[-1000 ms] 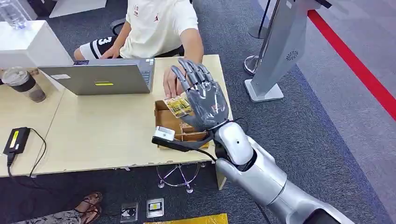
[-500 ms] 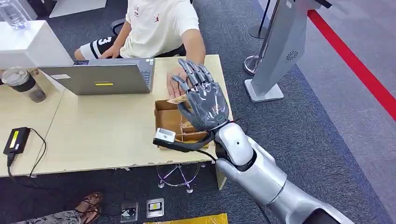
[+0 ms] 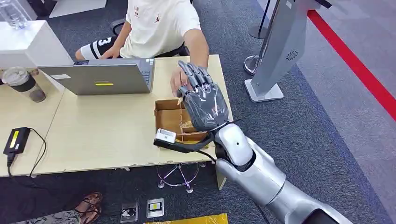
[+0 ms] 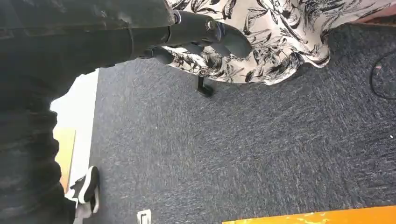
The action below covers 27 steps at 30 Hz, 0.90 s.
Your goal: Pass the card to the sensor for recognition and then transmit it.
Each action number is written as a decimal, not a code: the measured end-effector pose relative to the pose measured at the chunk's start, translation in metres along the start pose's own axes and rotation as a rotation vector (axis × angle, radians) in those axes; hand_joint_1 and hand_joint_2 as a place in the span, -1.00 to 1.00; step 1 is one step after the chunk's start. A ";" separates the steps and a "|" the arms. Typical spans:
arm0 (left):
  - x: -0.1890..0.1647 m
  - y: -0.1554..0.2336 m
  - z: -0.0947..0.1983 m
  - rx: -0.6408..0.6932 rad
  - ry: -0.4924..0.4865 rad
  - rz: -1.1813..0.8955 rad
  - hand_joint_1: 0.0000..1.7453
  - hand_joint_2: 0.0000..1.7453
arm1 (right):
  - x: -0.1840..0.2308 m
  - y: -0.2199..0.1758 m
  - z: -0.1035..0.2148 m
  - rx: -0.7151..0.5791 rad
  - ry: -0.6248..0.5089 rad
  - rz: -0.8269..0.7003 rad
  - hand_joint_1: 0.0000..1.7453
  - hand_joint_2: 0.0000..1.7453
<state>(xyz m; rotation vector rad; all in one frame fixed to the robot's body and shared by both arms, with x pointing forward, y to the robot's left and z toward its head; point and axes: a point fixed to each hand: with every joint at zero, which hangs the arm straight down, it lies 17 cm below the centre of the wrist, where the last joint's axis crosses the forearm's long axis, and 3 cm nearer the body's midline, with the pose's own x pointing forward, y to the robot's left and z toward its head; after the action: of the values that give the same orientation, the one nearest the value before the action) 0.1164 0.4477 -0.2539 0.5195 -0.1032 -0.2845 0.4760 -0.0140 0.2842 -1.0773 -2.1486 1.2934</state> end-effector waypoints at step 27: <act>-0.003 0.003 -0.001 0.016 0.010 0.006 -1.00 1.00 | -0.173 0.090 0.139 0.086 0.560 -0.182 1.00 1.00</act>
<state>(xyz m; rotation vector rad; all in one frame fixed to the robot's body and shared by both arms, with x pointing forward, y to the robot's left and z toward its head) 0.1148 0.4517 -0.2528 0.5363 -0.0971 -0.2748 0.5254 -0.2026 0.1451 -1.0301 -1.7064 0.8620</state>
